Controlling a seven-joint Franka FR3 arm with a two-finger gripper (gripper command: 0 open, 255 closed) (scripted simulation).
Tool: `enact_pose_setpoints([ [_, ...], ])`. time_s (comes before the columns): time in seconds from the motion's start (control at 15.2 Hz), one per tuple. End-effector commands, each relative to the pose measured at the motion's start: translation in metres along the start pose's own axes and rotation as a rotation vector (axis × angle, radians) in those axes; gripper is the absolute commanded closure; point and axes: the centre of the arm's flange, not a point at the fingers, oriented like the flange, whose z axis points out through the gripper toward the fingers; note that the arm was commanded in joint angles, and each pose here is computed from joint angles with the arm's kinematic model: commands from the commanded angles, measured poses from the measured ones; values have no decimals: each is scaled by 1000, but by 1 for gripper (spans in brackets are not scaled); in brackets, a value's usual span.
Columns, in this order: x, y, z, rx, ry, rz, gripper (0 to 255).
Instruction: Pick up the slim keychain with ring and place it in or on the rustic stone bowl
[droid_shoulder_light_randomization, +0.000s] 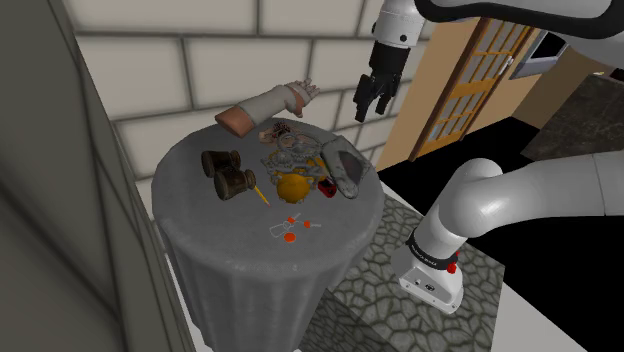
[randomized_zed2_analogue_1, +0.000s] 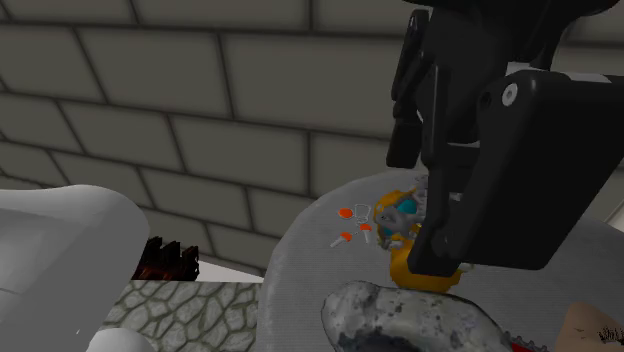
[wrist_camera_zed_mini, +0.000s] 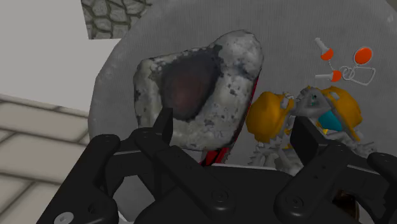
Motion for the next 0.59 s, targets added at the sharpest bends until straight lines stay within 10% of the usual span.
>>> enact_pose_setpoints([
  [0.0,0,0,0,0,0,0,0],
  [0.53,-22,-81,67,-12,13,139,0],
])
